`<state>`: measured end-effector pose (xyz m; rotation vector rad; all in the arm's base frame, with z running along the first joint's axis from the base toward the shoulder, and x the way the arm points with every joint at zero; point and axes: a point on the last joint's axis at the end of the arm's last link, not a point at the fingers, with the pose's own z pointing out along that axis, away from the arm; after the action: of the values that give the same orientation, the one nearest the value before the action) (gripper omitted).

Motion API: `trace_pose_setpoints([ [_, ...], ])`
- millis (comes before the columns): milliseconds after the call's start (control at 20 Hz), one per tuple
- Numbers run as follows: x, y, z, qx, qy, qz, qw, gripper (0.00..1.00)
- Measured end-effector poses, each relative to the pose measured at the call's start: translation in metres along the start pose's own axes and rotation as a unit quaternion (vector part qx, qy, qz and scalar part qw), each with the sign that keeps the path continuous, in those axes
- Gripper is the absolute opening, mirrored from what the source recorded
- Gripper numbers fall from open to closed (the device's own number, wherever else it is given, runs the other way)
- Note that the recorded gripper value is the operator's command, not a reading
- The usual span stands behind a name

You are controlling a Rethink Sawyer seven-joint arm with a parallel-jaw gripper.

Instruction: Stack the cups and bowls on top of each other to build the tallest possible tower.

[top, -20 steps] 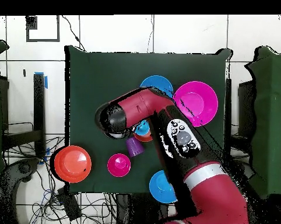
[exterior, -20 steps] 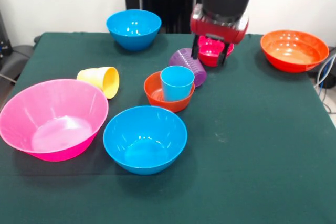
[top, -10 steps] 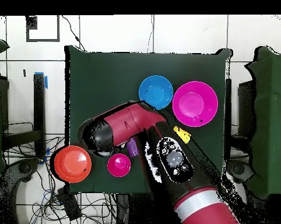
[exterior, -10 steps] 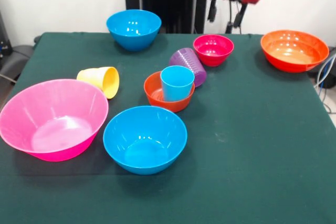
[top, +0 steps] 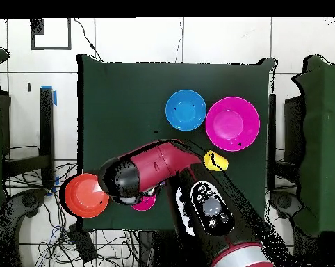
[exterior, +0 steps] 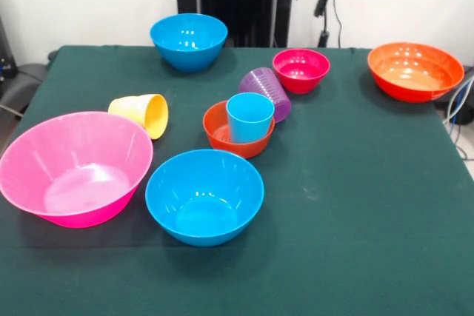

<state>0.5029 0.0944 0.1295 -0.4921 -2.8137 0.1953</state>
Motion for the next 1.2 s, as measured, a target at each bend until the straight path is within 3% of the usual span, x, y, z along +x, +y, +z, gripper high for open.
trace_pose_setpoints([
  [200, 0.001, -0.014, 0.019, 0.005, 0.004, 0.007, 1.0, 1.0],
  [450, -0.002, -0.027, 0.062, -0.008, -0.009, 0.011, 0.9999, 1.0],
  [500, -0.001, -0.027, 0.077, -0.014, -0.014, 0.009, 0.9998, 1.0],
  [700, 0.006, -0.023, 0.103, -0.026, -0.021, 0.004, 0.9994, 1.0],
  [1000, 0.026, -0.012, 0.129, -0.031, -0.023, -0.006, 0.9992, 1.0],
  [1200, 0.046, -0.011, 0.135, -0.027, -0.004, -0.001, 0.9996, 1.0],
])
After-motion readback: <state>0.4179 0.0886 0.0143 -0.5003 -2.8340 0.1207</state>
